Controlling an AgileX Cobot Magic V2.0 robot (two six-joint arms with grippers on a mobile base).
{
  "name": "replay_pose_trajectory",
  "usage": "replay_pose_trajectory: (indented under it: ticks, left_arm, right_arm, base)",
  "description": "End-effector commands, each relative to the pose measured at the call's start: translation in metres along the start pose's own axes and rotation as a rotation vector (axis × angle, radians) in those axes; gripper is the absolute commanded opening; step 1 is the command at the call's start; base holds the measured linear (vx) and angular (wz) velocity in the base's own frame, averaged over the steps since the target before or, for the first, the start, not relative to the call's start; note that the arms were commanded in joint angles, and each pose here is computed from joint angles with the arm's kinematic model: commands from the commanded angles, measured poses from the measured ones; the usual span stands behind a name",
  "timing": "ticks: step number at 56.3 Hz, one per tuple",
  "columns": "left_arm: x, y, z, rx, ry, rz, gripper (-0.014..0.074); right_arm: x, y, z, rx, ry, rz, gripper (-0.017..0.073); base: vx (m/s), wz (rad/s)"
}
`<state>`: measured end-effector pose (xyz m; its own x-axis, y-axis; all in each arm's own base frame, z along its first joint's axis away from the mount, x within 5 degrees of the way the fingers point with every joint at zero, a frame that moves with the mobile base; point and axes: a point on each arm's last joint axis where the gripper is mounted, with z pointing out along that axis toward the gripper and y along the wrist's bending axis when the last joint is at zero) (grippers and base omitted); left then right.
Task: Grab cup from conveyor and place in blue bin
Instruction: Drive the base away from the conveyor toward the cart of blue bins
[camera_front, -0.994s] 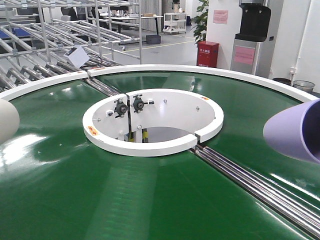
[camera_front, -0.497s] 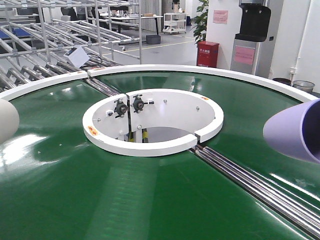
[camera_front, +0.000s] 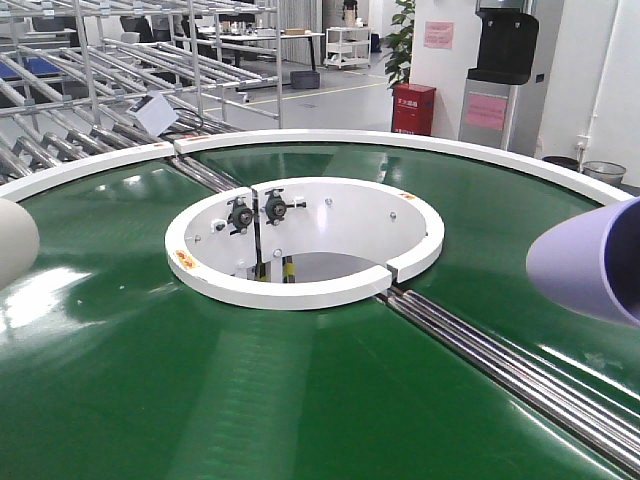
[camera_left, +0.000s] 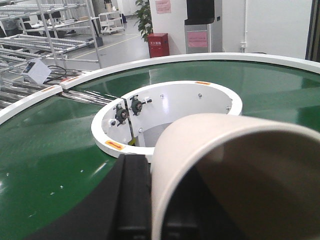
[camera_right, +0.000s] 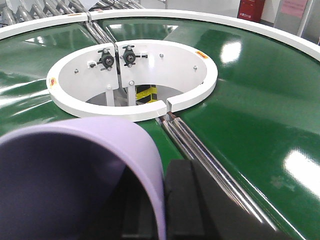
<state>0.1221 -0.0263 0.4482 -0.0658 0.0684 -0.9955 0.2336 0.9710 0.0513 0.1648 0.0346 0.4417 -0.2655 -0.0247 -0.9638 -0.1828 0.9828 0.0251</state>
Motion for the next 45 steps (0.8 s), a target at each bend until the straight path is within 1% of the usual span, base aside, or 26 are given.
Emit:
replay_pose_trajectory:
  ticks: [1,16,45]
  left_arm:
    - [-0.015,0.0011,-0.0031,-0.012,-0.112,-0.013,0.0]
    - [-0.015,0.0011,-0.0031,-0.012,-0.112,-0.013,0.0]
    - [-0.015,0.0011,-0.0031,-0.012,-0.112,-0.013,0.0]
  right_arm:
    - [-0.0182,0.0002,-0.0082,-0.003,-0.135,-0.008,-0.0009]
    - [-0.0182,0.0002,-0.0082,-0.003,-0.135,-0.009,-0.0009]
    - [-0.0182,0.0002,-0.0082,-0.003,-0.135,-0.009,-0.0009]
  base:
    - [-0.07,-0.01]
    - [-0.13,-0.01]
    - [-0.2,-0.05]
